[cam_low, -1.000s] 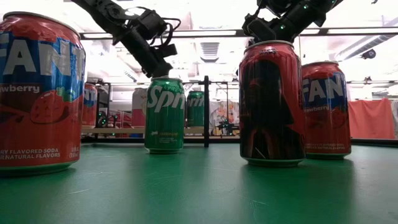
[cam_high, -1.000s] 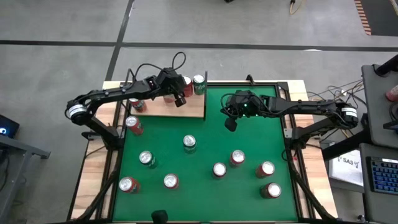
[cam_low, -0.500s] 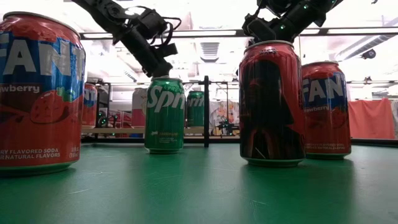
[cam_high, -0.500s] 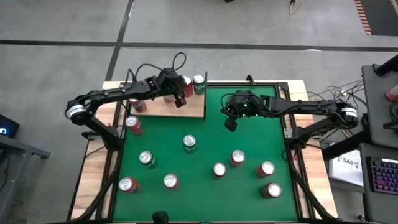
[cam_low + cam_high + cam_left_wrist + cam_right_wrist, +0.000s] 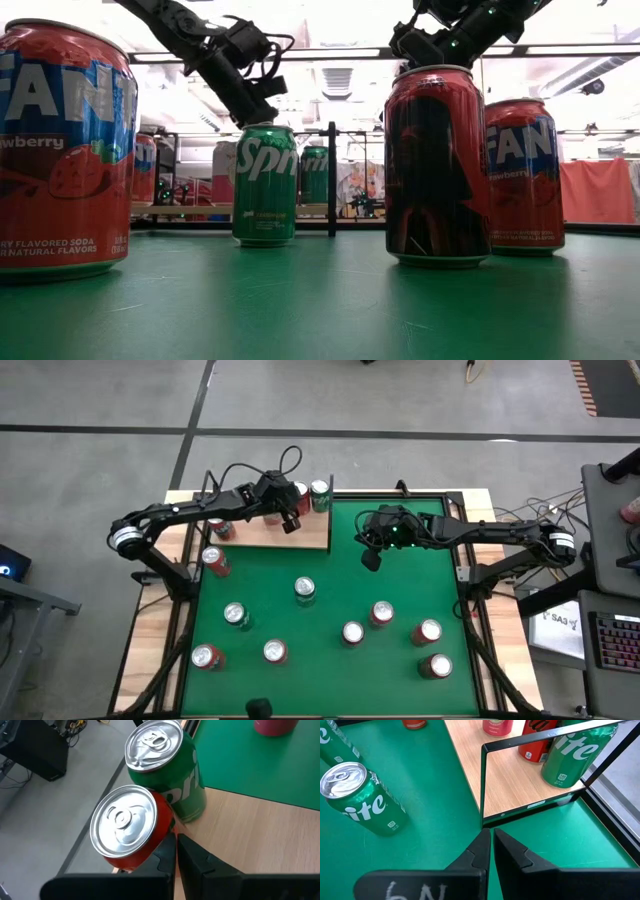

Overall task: Place canned beverage on shelf
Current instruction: Put the red-black soda can on the shelf, then put the red soda can on the shelf aligned with the other red soda can

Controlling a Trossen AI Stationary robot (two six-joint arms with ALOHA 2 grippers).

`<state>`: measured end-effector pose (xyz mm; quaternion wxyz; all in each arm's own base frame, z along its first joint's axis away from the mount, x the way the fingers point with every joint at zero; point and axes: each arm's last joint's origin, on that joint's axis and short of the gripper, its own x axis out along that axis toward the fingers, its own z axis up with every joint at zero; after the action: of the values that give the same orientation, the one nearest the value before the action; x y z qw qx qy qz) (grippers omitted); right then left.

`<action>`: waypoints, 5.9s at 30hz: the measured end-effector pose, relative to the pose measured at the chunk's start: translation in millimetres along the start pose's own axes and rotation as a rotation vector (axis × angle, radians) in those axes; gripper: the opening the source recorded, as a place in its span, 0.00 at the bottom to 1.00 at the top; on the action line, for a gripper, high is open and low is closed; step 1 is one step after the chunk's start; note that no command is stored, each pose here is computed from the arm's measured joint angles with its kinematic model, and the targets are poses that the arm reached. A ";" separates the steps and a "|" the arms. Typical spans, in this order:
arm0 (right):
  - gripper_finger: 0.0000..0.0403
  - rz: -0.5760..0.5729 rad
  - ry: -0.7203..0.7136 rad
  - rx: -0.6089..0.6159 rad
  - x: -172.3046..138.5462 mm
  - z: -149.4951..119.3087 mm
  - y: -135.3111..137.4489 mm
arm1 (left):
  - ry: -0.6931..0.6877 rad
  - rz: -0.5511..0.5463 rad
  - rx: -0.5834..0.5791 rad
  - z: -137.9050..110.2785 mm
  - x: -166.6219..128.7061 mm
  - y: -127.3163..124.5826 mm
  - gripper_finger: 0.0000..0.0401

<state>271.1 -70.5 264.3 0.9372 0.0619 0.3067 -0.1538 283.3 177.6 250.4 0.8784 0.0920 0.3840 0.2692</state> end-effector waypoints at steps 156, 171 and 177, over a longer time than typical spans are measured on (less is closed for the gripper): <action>0.03 0.287 -0.030 -0.058 3.3 64.5 133.2 | -0.178 -0.620 0.059 2.1 -203.5 -153.6 0.00; 0.03 0.321 0.259 -0.018 -0.7 59.9 203.6 | -0.178 -0.721 0.067 -6.5 -226.0 -172.5 0.00; 0.03 0.253 0.411 0.093 -12.6 54.7 212.0 | -0.184 -0.756 0.096 -10.2 -234.2 -179.4 0.00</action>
<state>361.0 121.4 320.3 0.8632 0.1728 0.4732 -0.0336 216.9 -100.5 323.7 0.9411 0.0089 0.3226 -0.1010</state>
